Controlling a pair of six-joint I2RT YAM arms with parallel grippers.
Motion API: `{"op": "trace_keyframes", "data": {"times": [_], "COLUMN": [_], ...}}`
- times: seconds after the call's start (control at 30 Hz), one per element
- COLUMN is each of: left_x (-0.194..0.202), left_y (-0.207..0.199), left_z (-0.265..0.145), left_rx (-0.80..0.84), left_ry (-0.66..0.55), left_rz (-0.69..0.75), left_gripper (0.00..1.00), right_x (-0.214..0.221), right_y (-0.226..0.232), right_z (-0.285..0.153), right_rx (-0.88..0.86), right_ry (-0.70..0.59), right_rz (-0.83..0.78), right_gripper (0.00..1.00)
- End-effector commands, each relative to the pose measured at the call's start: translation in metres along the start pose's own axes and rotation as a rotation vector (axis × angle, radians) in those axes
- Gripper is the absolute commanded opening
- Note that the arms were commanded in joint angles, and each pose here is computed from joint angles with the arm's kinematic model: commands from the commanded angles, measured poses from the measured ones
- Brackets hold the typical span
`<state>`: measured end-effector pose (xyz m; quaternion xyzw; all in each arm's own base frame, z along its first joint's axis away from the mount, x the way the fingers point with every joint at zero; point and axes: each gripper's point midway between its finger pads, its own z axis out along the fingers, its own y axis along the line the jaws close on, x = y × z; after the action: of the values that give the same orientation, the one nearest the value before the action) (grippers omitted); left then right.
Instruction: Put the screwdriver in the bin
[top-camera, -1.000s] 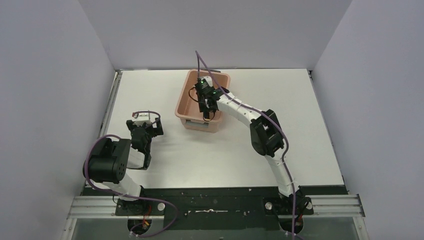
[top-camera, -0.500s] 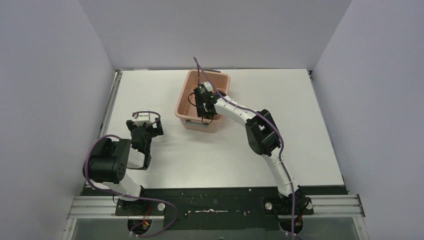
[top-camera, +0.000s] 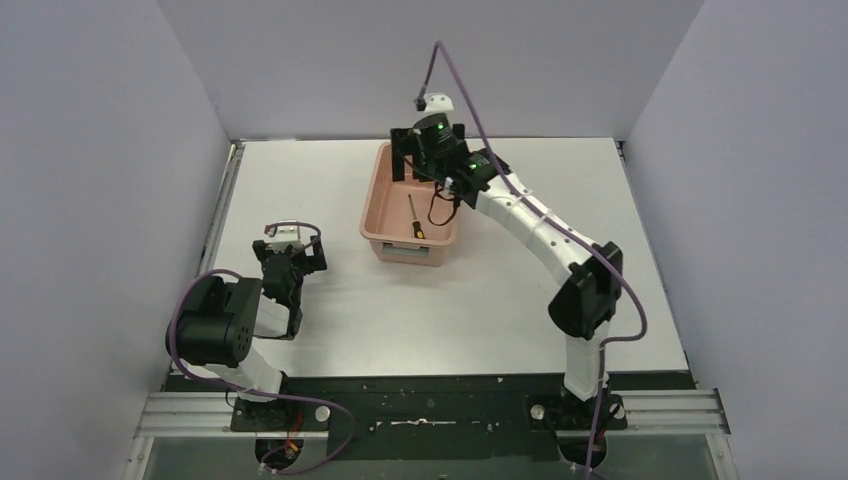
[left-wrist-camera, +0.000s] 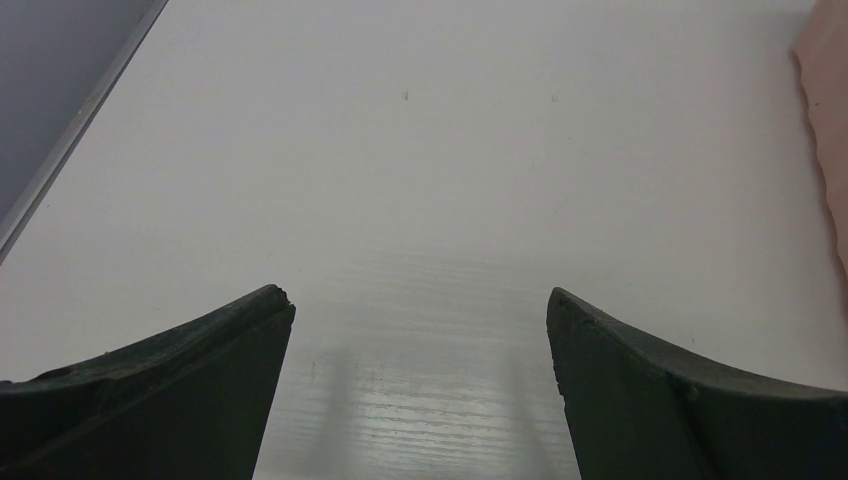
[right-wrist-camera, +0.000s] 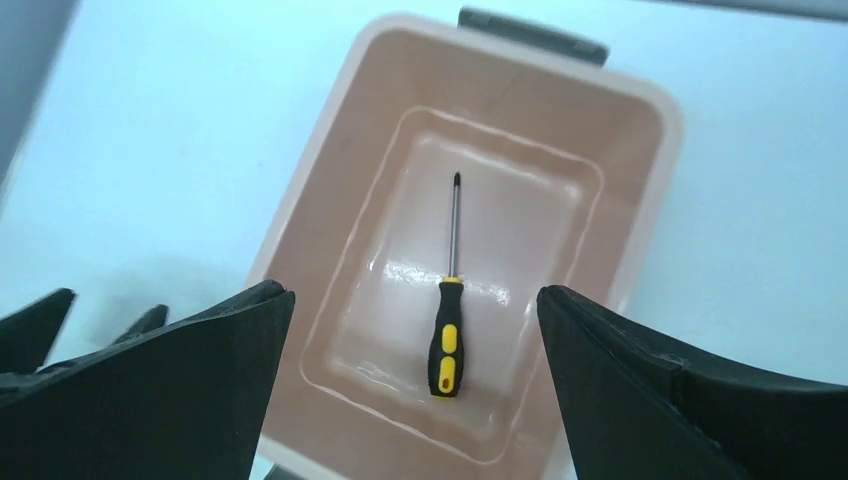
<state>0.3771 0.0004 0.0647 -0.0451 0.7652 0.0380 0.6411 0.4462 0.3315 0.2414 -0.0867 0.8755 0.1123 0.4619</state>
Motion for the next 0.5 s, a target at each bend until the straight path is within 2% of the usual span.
{"op": "trace_keyframes", "data": {"times": [0.0,0.13,0.23,0.33,0.47], "left_x": [-0.009,-0.009,-0.009,-0.009,-0.009], "left_y": [0.0,-0.001,-0.001,0.0,-0.001], "left_z": [0.001,0.001,0.001,0.001,0.001], "left_rx": [0.009,0.011,0.011,0.01,0.011], "left_ry": [-0.033,-0.033,-0.033,-0.033,-0.033], "left_rz": [0.004,0.005,0.006,0.005,0.005], "left_gripper": [0.97,0.97,0.97,0.97,0.97], "right_x": [-0.052,-0.062,-0.054,-0.027,0.041], "right_y": [-0.025,-0.05,-0.099,-0.152,-0.216], "right_z": [-0.054,-0.082,-0.101,-0.112,-0.113], "right_rx": [-0.014,-0.028,0.049,0.151,0.304], "right_ry": [-0.156,-0.213,-0.243,-0.268,-0.26], "right_rz": [0.022,0.029,0.058,0.066,0.078], "right_gripper": [1.0,1.0,1.0,1.0,1.0]}}
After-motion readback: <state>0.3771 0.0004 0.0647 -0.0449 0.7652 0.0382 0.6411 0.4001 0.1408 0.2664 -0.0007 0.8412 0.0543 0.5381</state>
